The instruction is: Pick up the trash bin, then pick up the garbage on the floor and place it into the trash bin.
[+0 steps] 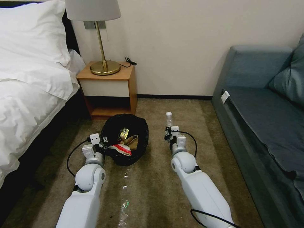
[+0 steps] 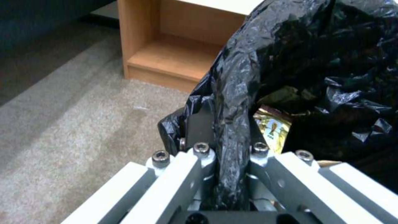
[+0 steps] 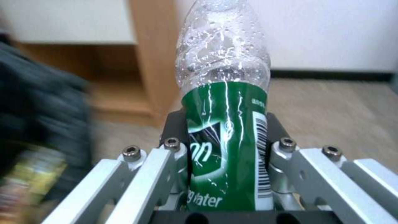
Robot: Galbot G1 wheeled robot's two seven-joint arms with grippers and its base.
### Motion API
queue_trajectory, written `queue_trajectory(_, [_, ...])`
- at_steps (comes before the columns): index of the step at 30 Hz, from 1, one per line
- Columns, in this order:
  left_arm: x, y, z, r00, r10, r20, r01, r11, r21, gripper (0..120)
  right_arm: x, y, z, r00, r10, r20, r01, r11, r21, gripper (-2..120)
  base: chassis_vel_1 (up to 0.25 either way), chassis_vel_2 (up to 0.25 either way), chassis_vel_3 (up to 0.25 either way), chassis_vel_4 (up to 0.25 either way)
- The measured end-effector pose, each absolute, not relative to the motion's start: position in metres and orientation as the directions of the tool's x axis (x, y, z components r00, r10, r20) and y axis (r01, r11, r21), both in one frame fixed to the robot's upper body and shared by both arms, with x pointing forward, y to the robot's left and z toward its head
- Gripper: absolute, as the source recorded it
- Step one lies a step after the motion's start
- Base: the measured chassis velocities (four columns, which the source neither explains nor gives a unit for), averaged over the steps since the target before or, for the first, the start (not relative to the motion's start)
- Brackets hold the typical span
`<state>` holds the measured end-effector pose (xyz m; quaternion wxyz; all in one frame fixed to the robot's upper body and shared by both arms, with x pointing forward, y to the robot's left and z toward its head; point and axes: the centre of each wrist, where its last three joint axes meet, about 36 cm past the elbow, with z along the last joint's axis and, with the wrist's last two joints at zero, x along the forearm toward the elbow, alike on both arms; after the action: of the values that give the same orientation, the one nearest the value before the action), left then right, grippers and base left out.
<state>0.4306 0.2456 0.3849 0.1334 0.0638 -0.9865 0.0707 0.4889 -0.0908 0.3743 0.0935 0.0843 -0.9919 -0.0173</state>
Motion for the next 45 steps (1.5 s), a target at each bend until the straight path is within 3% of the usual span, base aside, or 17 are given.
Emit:
queue_trajectory(11, [0.431,0.244,0.391,-0.961,-0.103,0.257,-0.139,0.982,-0.126,2,0.445,-0.024,0.422,-0.943,-0.328,0.061,-0.324,0.943,0.072,23,0.0,0.0,0.0,0.0])
queue_trajectory(25, [0.435,0.232,0.392,-0.961,-0.095,0.26,-0.136,0.98,-0.146,2,0.443,0.013,0.4,-0.925,-0.374,0.067,-0.375,0.927,0.002,23,0.0,0.0,0.0,0.0])
queue_trajectory(34, [0.437,0.232,0.393,-0.961,-0.096,0.259,-0.137,0.98,-0.146,2,0.439,0.02,0.391,-0.931,-0.354,0.088,-0.356,0.935,-0.004,51,0.0,0.0,0.0,0.0])
queue_trajectory(39, [0.439,0.229,0.39,-0.959,-0.094,0.266,-0.138,0.979,-0.149,2,0.44,0.022,0.395,-0.929,-0.36,0.081,-0.362,0.932,-0.005,76,0.0,0.0,0.0,0.0])
queue_trajectory(45, [0.444,0.226,0.388,-0.958,-0.091,0.27,-0.135,0.98,-0.148,2,0.439,0.019,0.399,-0.93,-0.36,0.072,-0.361,0.932,-0.006,97,0.0,0.0,0.0,0.0])
